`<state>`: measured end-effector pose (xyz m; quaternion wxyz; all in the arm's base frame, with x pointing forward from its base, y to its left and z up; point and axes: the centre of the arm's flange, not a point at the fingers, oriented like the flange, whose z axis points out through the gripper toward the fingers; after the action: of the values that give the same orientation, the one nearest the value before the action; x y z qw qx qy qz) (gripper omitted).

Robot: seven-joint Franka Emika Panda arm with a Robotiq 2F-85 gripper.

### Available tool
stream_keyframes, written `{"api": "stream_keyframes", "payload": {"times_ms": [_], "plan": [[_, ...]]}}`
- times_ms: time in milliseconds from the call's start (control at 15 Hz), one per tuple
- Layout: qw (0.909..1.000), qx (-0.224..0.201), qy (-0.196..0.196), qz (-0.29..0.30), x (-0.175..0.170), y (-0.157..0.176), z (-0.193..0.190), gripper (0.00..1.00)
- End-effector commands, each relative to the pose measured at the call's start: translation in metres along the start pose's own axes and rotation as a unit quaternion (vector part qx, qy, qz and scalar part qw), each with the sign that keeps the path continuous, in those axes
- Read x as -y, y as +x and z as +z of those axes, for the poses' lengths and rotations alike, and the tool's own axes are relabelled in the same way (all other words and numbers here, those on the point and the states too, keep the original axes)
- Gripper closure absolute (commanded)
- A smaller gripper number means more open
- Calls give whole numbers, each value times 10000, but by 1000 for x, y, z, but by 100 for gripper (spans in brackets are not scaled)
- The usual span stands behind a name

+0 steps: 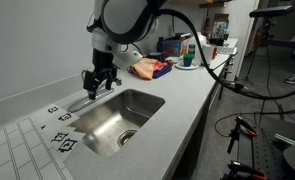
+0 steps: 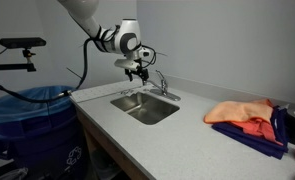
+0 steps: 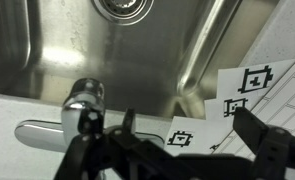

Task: Move the tap to the right

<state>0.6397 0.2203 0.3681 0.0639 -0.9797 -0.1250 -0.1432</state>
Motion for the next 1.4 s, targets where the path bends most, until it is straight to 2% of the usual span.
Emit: {"api": "stream_keyframes", "payload": {"times_ms": [0, 400, 733, 1133, 1333], "plan": [[9999, 60, -9, 80, -4, -7, -5, 0], [9992, -317, 215, 129, 7, 10, -25, 0], [9975, -589, 357, 130, 18, 18, -56, 0], [9959, -890, 118, -61, 16, 8, -126, 0], [9953, -955, -87, -91, 11, -8, -153, 0]]}}
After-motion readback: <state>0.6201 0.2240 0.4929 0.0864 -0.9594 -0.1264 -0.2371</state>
